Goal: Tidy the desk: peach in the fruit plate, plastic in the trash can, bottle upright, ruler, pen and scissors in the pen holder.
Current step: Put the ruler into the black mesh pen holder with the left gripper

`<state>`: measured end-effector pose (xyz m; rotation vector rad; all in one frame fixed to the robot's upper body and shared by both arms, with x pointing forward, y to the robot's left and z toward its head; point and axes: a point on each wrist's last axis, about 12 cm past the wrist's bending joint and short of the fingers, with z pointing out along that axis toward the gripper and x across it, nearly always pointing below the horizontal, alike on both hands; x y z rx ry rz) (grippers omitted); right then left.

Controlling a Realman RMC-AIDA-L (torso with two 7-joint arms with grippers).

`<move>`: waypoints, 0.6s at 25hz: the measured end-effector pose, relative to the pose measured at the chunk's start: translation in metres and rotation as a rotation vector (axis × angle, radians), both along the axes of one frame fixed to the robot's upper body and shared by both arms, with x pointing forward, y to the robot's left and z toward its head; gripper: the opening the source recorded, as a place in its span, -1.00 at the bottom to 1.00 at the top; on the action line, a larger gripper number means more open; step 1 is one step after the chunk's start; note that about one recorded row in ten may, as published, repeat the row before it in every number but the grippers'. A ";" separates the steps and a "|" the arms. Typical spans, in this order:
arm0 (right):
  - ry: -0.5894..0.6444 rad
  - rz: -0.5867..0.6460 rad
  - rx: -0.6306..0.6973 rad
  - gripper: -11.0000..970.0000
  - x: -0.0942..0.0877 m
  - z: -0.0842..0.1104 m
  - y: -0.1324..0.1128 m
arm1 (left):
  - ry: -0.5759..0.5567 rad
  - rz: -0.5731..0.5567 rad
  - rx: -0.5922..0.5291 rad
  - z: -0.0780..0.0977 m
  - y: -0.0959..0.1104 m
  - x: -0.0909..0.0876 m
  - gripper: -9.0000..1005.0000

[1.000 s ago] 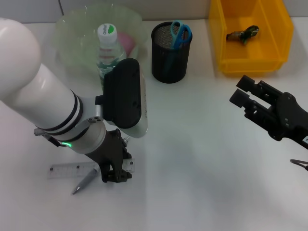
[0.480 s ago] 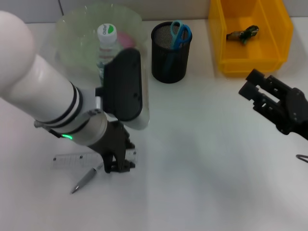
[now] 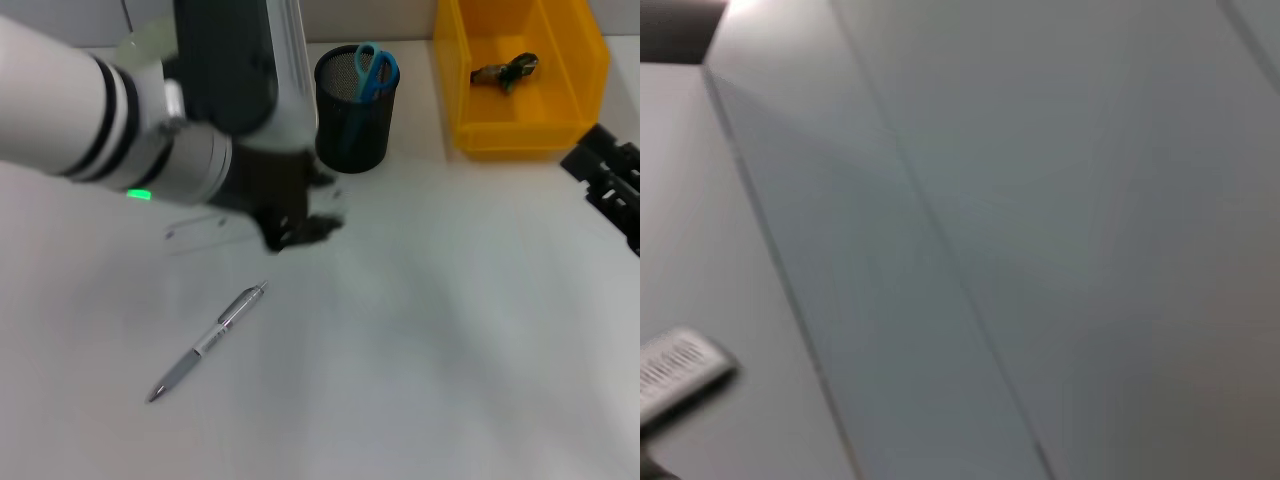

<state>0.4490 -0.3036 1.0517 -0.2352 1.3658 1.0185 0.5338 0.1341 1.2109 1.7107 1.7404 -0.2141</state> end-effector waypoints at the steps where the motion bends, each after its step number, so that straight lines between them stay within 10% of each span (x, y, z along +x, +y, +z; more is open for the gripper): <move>1: 0.004 -0.014 0.003 0.17 -0.001 -0.001 -0.002 | -0.011 0.000 -0.037 0.005 -0.001 0.000 -0.21; 7: 0.018 -0.056 -0.009 0.17 -0.008 -0.007 -0.004 | -0.123 0.085 -0.473 0.037 -0.014 0.016 -0.20; 15: 0.027 -0.050 -0.006 0.16 -0.009 -0.009 -0.002 | -0.141 0.128 -0.767 0.030 -0.021 0.030 -0.18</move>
